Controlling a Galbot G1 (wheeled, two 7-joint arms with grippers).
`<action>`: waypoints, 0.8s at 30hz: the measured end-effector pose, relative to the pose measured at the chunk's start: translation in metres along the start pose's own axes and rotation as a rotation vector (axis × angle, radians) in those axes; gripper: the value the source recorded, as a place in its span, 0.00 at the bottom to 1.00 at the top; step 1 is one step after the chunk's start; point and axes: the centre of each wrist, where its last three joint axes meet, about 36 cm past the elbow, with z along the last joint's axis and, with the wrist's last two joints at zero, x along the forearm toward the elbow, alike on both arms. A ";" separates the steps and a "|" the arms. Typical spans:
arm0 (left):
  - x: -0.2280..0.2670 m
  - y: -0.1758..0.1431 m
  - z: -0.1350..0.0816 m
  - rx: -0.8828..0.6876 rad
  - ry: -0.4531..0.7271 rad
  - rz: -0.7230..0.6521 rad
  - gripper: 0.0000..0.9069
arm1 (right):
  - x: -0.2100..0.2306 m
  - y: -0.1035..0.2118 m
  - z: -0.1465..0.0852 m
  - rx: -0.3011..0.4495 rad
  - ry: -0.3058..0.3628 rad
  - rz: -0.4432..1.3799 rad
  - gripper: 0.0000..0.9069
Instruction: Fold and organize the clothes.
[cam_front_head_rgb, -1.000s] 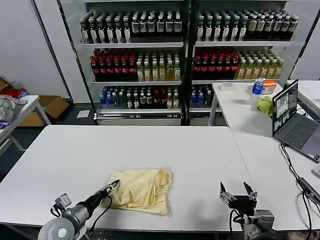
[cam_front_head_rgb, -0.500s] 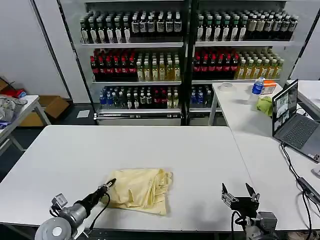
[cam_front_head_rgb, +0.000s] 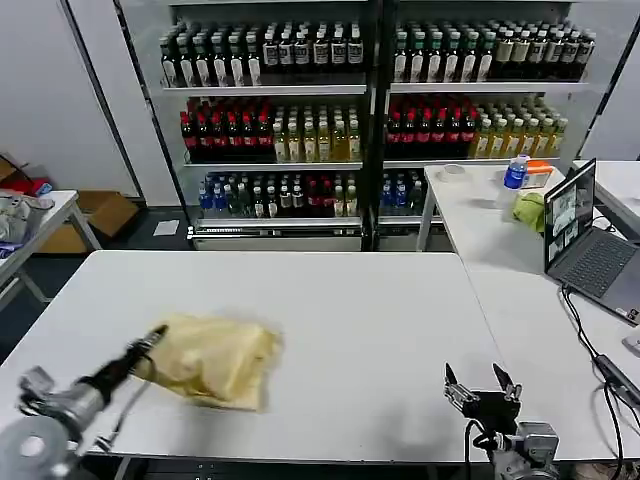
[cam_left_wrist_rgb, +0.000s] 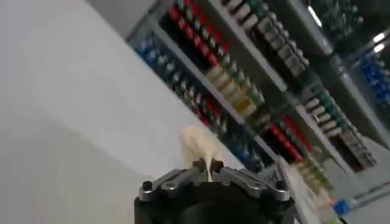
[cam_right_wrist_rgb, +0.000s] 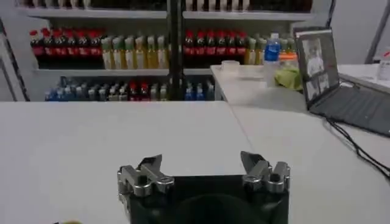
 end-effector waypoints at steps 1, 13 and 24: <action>0.006 0.001 -0.013 -0.028 -0.025 -0.016 0.01 | 0.000 0.000 0.000 -0.001 -0.001 -0.002 1.00; 0.057 -0.040 -0.102 -0.569 -0.228 -0.172 0.01 | -0.001 0.004 0.003 -0.014 -0.006 -0.006 1.00; 0.001 -0.013 0.033 -1.060 -0.142 -0.321 0.01 | 0.002 0.002 0.007 0.000 -0.003 0.014 1.00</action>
